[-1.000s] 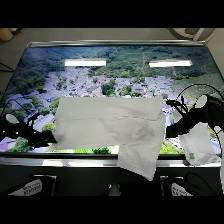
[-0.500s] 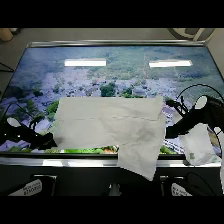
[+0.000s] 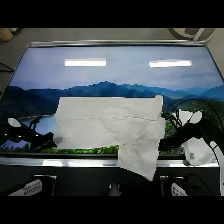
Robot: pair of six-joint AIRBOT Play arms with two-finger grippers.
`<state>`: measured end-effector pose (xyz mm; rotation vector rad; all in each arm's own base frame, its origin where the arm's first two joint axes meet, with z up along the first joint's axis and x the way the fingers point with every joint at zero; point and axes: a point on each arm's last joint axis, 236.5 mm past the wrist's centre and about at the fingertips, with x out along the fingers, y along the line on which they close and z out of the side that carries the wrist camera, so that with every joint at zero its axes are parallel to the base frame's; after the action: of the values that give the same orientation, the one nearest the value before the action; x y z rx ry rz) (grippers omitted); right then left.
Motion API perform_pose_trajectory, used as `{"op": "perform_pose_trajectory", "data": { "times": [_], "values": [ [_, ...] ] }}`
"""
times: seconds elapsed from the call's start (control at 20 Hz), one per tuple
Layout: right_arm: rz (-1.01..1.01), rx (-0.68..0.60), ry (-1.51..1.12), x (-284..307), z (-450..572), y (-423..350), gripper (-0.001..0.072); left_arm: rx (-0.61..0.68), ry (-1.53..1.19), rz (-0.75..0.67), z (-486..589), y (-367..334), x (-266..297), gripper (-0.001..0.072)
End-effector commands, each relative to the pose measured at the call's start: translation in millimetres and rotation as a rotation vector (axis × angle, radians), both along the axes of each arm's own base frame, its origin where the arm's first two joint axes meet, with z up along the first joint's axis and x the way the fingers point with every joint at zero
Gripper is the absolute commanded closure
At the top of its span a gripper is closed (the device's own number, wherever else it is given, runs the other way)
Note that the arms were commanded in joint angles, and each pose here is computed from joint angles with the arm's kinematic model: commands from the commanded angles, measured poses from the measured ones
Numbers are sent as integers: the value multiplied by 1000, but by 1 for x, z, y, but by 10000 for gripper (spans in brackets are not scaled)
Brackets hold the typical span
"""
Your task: Fold the shirts.
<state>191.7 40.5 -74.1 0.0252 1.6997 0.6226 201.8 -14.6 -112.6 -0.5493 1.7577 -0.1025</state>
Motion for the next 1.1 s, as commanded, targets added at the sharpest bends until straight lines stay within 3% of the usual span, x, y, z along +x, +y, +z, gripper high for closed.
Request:
{"op": "perform_pose_trajectory", "data": {
  "times": [0.0,0.2,0.35,0.5,0.75,1.05],
  "values": [
    [-53,58,33,-26,-23,19,256,6,-10,-6,0,1,2,680],
    [-84,50,42,-34,-36,21,260,7,-17,-8,1,2,2,681],
    [-133,69,18,-30,-44,28,323,8,-18,-8,1,2,3,681],
    [-146,48,-23,-21,-49,24,687,7,-25,-19,1,2,3,681],
    [-41,89,-105,-1,-15,25,692,32,-170,-53,28,9,33,682],
    [-102,19,-553,140,95,1,696,67,-403,43,103,19,110,683]
  ]
}}
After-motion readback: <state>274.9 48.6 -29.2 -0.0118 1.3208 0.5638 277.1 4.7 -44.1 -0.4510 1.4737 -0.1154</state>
